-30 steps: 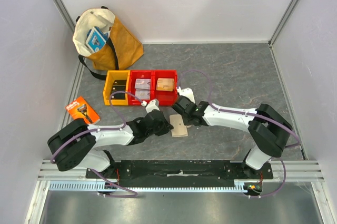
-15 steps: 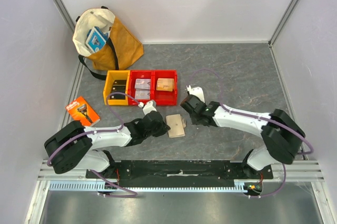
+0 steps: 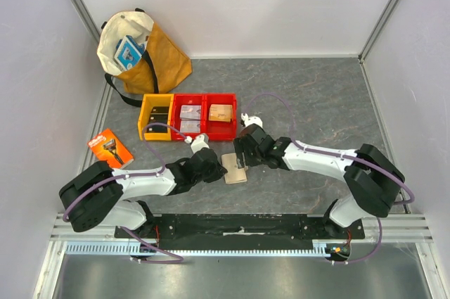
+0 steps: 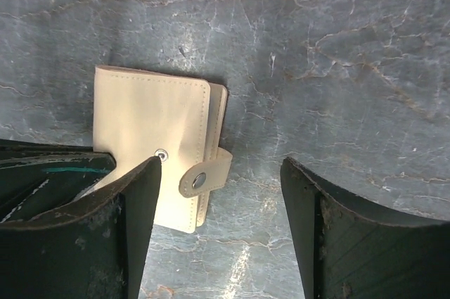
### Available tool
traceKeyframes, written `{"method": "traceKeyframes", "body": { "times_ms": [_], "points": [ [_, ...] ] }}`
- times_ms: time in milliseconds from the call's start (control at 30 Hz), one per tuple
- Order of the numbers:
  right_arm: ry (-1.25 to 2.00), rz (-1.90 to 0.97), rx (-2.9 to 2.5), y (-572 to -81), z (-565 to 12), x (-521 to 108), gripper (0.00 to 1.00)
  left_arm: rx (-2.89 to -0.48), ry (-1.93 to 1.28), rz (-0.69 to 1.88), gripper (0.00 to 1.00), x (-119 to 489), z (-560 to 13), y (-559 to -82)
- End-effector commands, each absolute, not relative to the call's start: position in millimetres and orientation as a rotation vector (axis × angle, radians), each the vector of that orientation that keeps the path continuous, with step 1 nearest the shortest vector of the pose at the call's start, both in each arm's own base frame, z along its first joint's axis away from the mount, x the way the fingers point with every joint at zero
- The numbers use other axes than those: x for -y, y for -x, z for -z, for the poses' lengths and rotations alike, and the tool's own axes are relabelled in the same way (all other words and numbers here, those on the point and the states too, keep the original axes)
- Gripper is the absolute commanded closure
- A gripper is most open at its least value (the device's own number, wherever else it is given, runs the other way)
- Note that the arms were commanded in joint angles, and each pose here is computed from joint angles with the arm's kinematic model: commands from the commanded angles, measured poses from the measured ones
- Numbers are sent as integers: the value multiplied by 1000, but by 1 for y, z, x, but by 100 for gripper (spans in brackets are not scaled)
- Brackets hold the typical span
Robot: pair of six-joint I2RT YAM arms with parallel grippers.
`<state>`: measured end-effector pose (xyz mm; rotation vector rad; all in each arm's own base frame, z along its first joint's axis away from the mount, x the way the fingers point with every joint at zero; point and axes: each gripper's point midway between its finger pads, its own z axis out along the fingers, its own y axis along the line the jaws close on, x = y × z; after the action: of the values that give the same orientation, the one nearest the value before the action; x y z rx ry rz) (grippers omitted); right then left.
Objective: Take the credit cards out of the card holder
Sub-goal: Remove the credit card from the card holder.
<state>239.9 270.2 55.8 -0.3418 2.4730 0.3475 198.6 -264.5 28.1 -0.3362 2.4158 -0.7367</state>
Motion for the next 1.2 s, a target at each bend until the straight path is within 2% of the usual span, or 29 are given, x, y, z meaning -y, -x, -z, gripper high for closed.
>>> {"method": "traceKeyframes", "body": {
  "times_ms": [0,167,367,500,667,700,733,800,900,933,1033,1167],
  "points": [
    [309,-361,-2458,-246,-56,-276,26,-2408,309,658,98,258,-27,-203],
    [253,-260,-2464,-245,-44,-253,34,-2414,294,648,98,260,-26,-205],
    [217,-243,-2478,-241,-32,-236,63,-2414,262,639,98,262,-28,-207],
    [185,-365,-2447,-241,-36,-243,81,-2411,210,620,97,262,-29,-208],
    [177,-533,-2428,-235,-37,-254,95,-2407,161,559,90,258,-33,-212],
    [168,-563,-2415,-234,-39,-255,100,-2391,150,556,86,259,-38,-215],
    [159,-581,-2407,-234,-40,-255,100,-2408,127,510,82,254,-35,-213],
    [128,-619,-2392,-235,-42,-253,100,-2400,100,475,68,253,-41,-215],
    [101,-680,-2365,-234,-46,-252,100,-2385,38,410,32,253,-51,-215],
    [97,-690,-2356,-235,-47,-251,100,-2373,12,382,25,255,-55,-214],
    [83,-705,-2350,-234,-45,-247,100,-2359,-64,342,14,269,-67,-209],
    [56,-740,-2343,-234,-41,-244,100,-2353,-158,262,10,286,-69,-202]
  ]
}}
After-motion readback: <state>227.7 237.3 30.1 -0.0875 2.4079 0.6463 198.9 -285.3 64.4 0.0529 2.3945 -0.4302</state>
